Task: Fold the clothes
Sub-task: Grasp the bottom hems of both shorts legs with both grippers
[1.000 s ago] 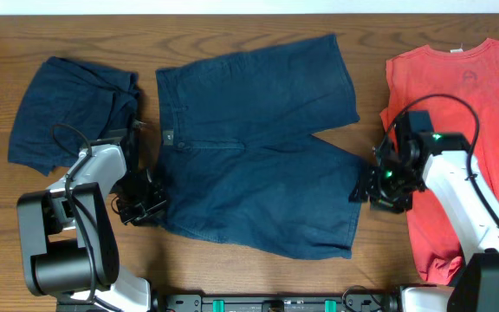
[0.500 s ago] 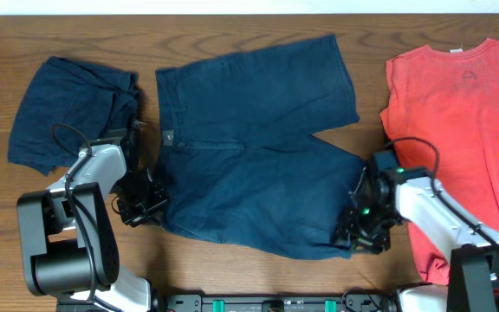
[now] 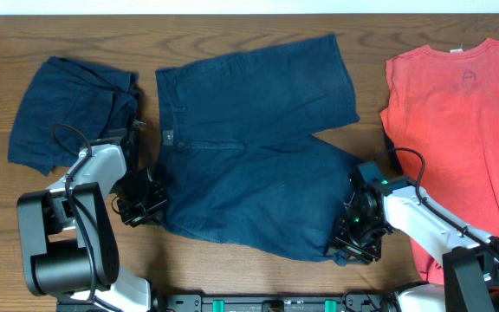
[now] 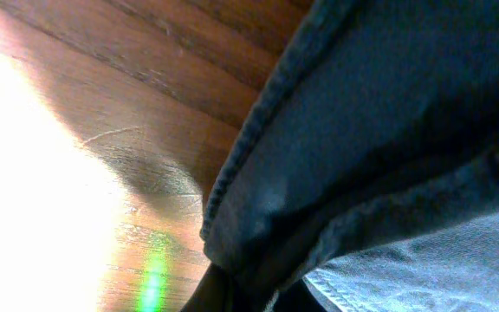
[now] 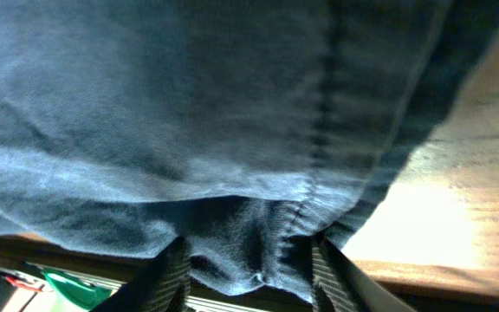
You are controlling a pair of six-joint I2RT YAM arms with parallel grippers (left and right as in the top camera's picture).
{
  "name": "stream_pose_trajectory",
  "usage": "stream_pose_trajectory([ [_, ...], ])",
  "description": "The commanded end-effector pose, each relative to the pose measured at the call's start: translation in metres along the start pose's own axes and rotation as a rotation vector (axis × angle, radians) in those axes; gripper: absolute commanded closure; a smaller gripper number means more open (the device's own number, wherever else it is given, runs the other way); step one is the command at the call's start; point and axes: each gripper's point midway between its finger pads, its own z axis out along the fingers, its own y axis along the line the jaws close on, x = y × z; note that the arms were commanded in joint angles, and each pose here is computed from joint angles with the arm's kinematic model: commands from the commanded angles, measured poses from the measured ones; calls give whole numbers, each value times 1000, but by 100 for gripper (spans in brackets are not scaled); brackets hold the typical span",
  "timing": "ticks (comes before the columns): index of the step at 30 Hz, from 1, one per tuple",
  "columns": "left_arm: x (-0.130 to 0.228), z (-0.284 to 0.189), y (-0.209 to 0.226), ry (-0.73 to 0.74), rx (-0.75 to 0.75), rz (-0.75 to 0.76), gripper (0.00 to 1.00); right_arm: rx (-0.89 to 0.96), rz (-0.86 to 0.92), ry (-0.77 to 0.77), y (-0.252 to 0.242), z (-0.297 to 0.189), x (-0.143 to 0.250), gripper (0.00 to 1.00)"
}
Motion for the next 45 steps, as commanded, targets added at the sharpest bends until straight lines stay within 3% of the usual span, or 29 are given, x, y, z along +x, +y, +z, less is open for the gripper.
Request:
stream_pose_trajectory([
  [1, 1, 6, 4, 20, -18, 10, 93, 18, 21, 9, -3, 2, 3, 52],
  [4, 1, 6, 5, 19, -21, 26, 93, 16, -5, -37, -2, -1, -7, 57],
  [9, -1, 6, 9, 12, -44, 33, 93, 142, 75, -211, -27, -19, -44, 87],
  [11, -1, 6, 10, 10, -54, 33, 93, 154, 108, -228, -35, -23, -49, 94],
  [16, 2, 6, 13, 20, -65, 31, 93, 141, 145, -199, -47, -28, -47, 76],
  [21, 2, 6, 13, 22, -66, 31, 94, 22, 1, -179, -25, -35, -47, 67],
  [24, 3, 6, 13, 24, -66, 31, 94, -117, -151, -153, 3, -43, -36, 54],
  [27, 3, 6, 13, 25, -67, 30, 94, -166, -151, -96, 9, -47, -15, 44],
  [37, 3, 6, 13, 25, -66, 30, 93, -8, 72, -22, -18, -27, 9, 40],
  [45, 2, 6, 13, 22, -65, 31, 93, 1, 153, -100, -20, -10, -6, 47],
])
